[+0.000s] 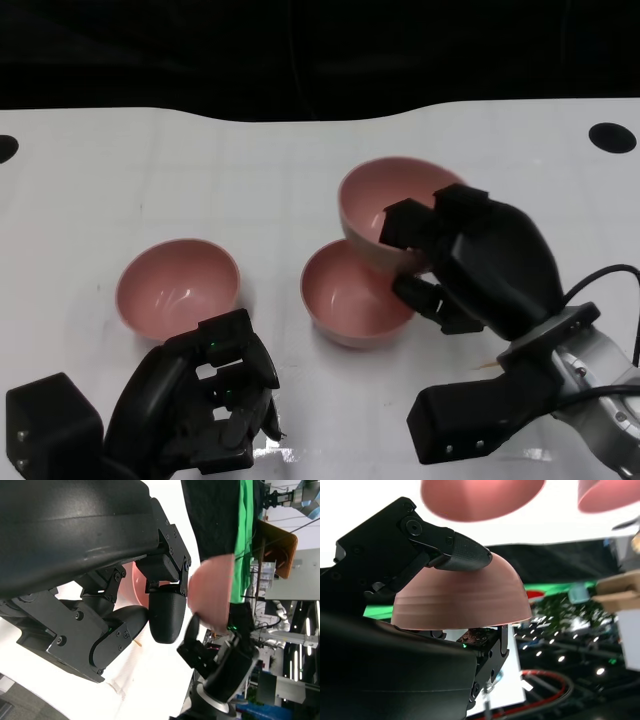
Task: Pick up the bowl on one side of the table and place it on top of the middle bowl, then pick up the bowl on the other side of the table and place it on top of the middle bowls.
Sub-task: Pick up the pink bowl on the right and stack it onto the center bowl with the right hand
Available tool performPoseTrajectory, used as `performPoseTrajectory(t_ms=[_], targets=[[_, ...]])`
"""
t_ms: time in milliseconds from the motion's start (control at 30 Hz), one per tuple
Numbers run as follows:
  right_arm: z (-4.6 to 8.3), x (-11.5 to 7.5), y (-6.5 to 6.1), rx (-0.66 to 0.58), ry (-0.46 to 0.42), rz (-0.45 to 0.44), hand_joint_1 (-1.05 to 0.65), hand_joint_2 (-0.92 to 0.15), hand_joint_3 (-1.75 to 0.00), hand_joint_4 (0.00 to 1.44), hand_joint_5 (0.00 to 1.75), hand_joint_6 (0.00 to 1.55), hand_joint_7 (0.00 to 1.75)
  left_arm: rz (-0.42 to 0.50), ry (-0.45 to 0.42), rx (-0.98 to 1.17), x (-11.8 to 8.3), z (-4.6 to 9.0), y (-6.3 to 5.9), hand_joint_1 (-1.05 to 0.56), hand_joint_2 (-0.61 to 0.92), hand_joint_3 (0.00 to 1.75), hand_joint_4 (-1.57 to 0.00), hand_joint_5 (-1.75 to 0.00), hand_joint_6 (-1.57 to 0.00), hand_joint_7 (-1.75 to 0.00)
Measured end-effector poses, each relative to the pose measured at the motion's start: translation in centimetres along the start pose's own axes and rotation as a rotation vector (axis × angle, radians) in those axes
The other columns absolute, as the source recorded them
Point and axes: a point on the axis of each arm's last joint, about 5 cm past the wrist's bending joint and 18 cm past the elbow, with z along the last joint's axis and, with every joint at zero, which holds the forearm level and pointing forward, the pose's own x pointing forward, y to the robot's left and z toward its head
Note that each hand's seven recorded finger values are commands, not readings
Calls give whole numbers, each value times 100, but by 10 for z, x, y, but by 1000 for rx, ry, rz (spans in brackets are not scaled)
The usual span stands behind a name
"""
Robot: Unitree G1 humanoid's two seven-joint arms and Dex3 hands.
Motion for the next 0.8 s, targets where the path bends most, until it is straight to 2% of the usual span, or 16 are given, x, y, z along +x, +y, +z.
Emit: performPoseTrajectory(t_ms=[133,267,300,367,567,667,700,733,767,800], targets=[[3,3,10,14,-10,44,-15,-23,-125,97,175,75,173,-5,2,-2,-1,1,-1,-16,45,123,-81,-165,-77,-148],[3,5,19,-9,-36,74,-17,-28,-117,97,175,82,151,-9,-1,-2,-1,2,-2,-15,46,124,-81,-166,-77,-150],[3,5,21,-8,-40,77,-17,-27,-119,97,175,79,161,-10,-1,-2,-1,2,-3,-16,45,125,-81,-166,-76,-150],[3,5,26,-15,-42,93,-17,-25,-120,96,175,76,171,-10,-2,-2,-2,2,-3,-16,44,125,-81,-166,-76,-150],[1,-1,36,-43,-34,164,-17,-25,-123,97,175,76,175,-10,-6,-5,-2,2,-4,-16,44,127,-82,-166,-76,-150],[0,-3,38,-45,-22,222,-21,-36,-120,86,175,75,149,-11,-13,-5,-2,2,-4,-16,43,128,-82,-165,-77,-149],[0,-3,38,-39,-18,243,-23,-43,-108,86,159,78,125,-11,-13,-6,-2,2,-4,-16,43,128,-82,-165,-77,-149],[0,-3,38,-32,-12,265,-29,-60,-77,86,124,82,83,-11,-14,-6,-2,2,-4,-16,43,128,-83,-165,-77,-149],[0,-3,38,-24,-6,282,-31,-73,-56,85,104,86,57,-11,-14,-6,-2,2,-4,-16,43,128,-83,-165,-78,-149],[0,-1,37,-20,0,304,-34,-82,-42,81,87,86,37,-11,-14,-6,-2,2,-4,-15,42,129,-83,-165,-78,-149]])
